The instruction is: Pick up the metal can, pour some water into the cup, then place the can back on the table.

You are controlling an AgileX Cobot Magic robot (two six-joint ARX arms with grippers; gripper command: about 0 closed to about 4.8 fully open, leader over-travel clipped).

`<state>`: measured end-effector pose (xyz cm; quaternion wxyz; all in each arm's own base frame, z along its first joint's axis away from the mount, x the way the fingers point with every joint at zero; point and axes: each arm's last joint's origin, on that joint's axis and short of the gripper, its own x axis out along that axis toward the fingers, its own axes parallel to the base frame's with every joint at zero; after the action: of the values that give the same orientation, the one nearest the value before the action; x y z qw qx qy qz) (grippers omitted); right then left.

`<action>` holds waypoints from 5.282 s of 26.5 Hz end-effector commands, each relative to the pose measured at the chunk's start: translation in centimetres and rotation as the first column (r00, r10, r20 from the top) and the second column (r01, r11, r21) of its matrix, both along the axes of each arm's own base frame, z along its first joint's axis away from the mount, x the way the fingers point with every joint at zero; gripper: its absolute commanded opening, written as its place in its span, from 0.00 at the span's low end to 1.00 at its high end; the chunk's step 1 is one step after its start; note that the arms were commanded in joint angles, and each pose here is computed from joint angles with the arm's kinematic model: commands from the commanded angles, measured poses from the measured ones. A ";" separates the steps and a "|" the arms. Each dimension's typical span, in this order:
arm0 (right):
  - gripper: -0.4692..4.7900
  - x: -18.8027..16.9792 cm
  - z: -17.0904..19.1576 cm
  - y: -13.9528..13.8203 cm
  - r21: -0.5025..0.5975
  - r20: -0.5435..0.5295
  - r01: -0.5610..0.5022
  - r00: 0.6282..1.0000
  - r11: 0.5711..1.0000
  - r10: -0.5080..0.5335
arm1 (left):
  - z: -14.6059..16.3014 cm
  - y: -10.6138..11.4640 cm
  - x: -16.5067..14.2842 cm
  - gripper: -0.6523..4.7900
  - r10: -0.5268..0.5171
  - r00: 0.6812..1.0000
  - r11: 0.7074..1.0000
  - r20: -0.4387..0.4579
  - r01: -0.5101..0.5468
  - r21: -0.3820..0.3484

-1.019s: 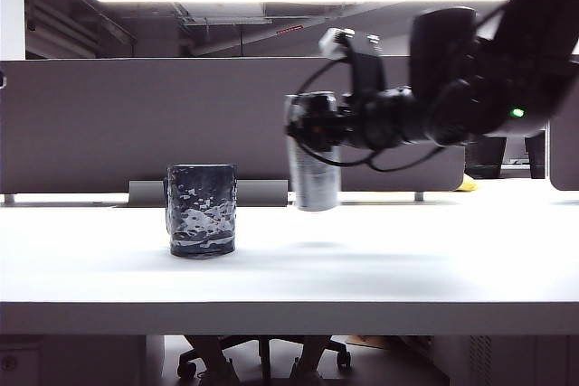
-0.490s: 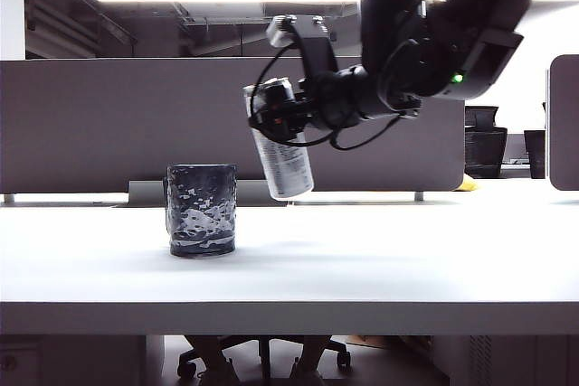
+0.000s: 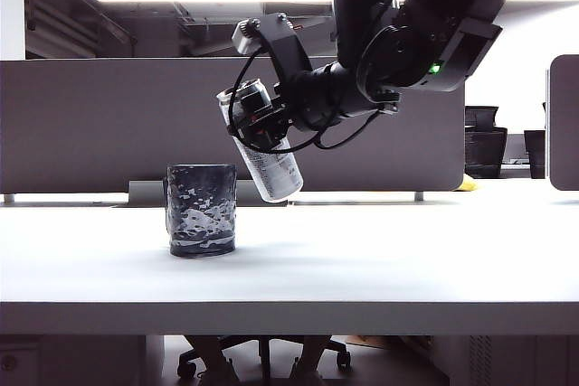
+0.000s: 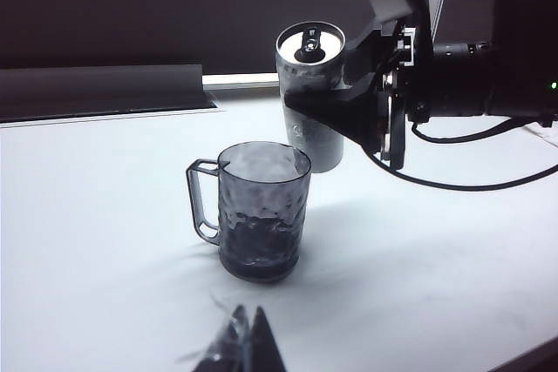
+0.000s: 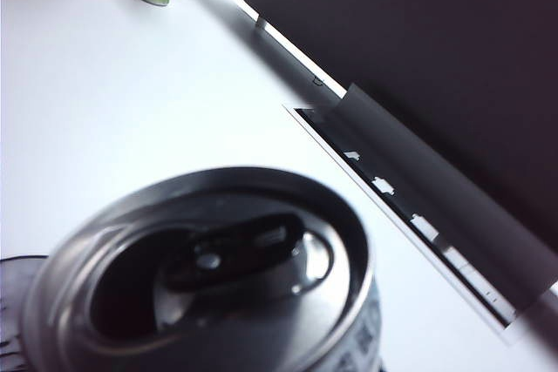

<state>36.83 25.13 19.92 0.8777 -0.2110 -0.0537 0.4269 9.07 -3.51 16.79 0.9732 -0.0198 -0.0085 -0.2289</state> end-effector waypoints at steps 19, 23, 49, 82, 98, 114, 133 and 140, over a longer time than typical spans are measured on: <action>0.54 -0.9 1.2 1.5 -0.158 0.272 0.066 0.962 0.985 -0.021 | 0.1 0.0 0.0 0.11 -0.002 1.000 1.000 0.010 0.002 -0.002; 0.54 -1.0 1.2 1.6 -0.186 0.304 0.070 0.953 0.980 -0.011 | 0.1 0.0 0.0 0.11 -0.002 1.000 1.000 0.010 0.002 -0.002; 0.54 -1.1 1.2 1.7 -0.324 0.460 0.119 0.887 0.939 0.046 | 0.1 0.0 0.0 0.11 -0.002 1.000 1.000 0.010 0.002 -0.003; 0.55 -1.2 1.6 2.2 -0.411 0.567 0.151 0.815 0.899 0.123 | 0.1 0.0 0.0 0.11 -0.002 1.000 1.000 0.010 0.002 -0.002; 0.55 -1.2 1.6 2.2 -0.416 0.571 0.162 0.812 0.895 0.118 | 0.1 0.0 0.0 0.11 -0.002 1.000 1.000 0.010 0.002 -0.002; 0.55 -1.1 1.5 2.1 -0.431 0.577 0.184 0.809 0.883 0.114 | 0.1 0.0 0.0 0.11 -0.002 1.000 1.000 0.010 0.002 -0.002; 0.55 -1.0 1.4 2.0 -0.457 0.599 0.238 0.795 0.857 0.099 | 0.1 0.0 0.0 0.11 -0.002 1.000 1.000 0.010 0.002 -0.002; 0.55 -1.0 1.4 2.0 -0.458 0.599 0.238 0.795 0.857 0.099 | 0.1 0.0 0.0 0.11 -0.002 1.000 1.000 0.010 0.002 -0.002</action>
<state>35.81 27.11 20.22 0.7378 -0.5656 -0.1813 0.3207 9.06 -3.51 16.79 0.9732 -0.0198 -0.0087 -0.2291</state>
